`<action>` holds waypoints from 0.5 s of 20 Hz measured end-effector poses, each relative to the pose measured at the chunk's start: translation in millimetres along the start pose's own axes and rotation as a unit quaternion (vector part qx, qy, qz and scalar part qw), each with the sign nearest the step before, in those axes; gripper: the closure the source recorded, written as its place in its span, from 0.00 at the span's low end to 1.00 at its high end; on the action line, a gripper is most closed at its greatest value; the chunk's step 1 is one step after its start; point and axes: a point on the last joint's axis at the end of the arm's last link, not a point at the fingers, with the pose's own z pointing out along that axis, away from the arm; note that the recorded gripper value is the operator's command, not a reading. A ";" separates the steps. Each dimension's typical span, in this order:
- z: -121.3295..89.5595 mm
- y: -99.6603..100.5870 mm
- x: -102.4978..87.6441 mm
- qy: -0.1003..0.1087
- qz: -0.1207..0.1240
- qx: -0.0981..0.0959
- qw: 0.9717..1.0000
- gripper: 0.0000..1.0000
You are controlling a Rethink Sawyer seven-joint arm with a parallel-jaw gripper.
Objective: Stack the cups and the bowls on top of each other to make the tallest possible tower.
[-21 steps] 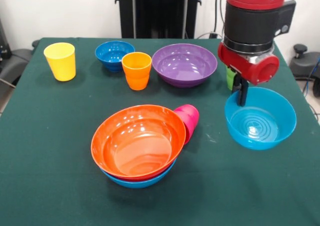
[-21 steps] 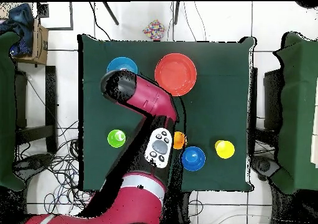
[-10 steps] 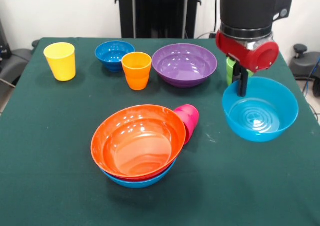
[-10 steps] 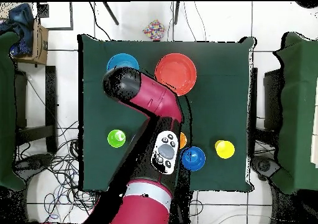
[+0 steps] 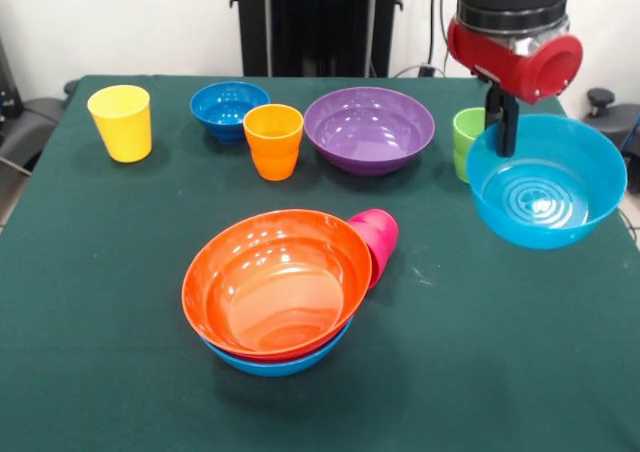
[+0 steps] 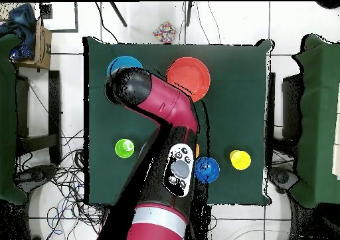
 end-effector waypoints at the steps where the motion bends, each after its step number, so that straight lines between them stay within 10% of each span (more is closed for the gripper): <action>1: -2.7 0.4 -1.7 -0.001 0.000 -0.002 1.000 1.00; 10: -14.2 -9.2 -21.7 -0.021 -0.012 0.004 1.000 1.00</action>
